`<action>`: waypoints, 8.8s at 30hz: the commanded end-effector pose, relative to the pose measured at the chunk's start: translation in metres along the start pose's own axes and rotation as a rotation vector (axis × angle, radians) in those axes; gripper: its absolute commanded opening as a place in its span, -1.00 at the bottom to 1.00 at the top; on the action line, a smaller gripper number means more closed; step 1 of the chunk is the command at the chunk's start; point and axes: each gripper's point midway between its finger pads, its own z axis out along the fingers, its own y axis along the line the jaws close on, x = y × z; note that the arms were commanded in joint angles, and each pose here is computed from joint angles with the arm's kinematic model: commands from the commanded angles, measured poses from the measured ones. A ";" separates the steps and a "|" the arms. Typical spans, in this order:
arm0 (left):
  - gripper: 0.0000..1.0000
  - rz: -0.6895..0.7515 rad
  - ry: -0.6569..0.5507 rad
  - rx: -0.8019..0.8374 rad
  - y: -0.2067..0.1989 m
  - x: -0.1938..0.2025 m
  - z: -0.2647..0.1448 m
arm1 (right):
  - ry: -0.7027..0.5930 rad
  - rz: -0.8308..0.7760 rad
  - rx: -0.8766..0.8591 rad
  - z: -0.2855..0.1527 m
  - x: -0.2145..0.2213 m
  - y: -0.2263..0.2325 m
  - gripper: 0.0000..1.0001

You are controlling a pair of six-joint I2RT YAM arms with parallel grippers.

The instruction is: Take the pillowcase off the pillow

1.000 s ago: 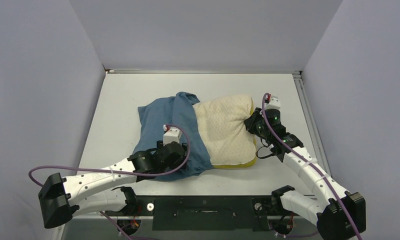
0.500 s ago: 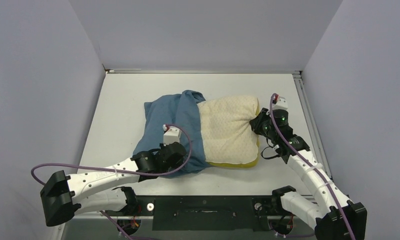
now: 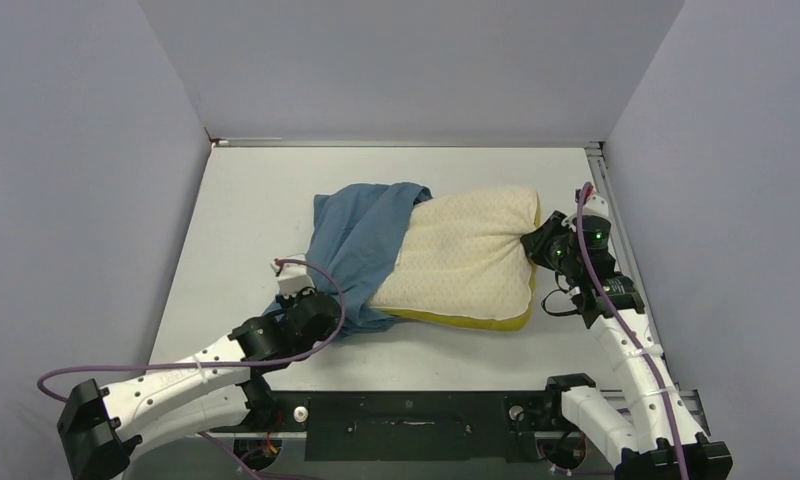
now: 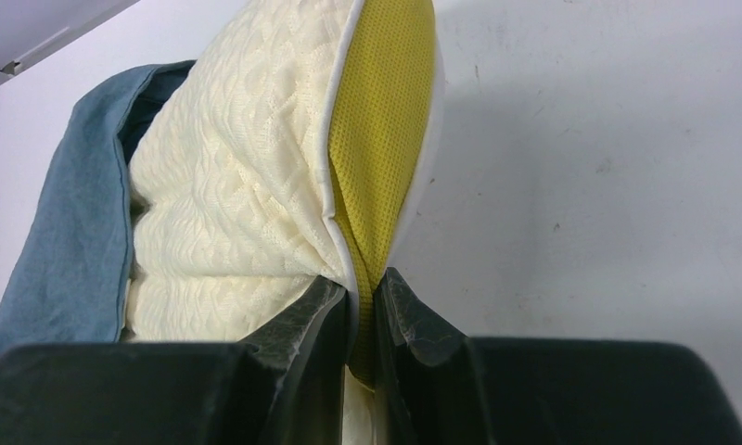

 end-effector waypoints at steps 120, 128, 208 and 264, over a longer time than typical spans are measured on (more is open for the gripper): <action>-0.87 0.259 -0.144 -0.359 0.088 -0.160 0.048 | -0.041 -0.685 -0.863 -0.091 0.135 0.201 -0.81; -0.51 0.247 -0.208 -0.208 0.070 -0.168 0.033 | 0.187 -0.732 -0.918 -0.092 0.167 0.218 0.47; -1.00 0.452 0.091 -0.037 -0.102 -0.194 0.201 | 0.294 -0.301 -0.815 0.071 0.107 0.160 -0.89; -1.00 0.287 0.171 -0.616 0.156 -0.177 0.236 | -0.170 0.111 -0.488 0.059 -0.005 0.046 -0.89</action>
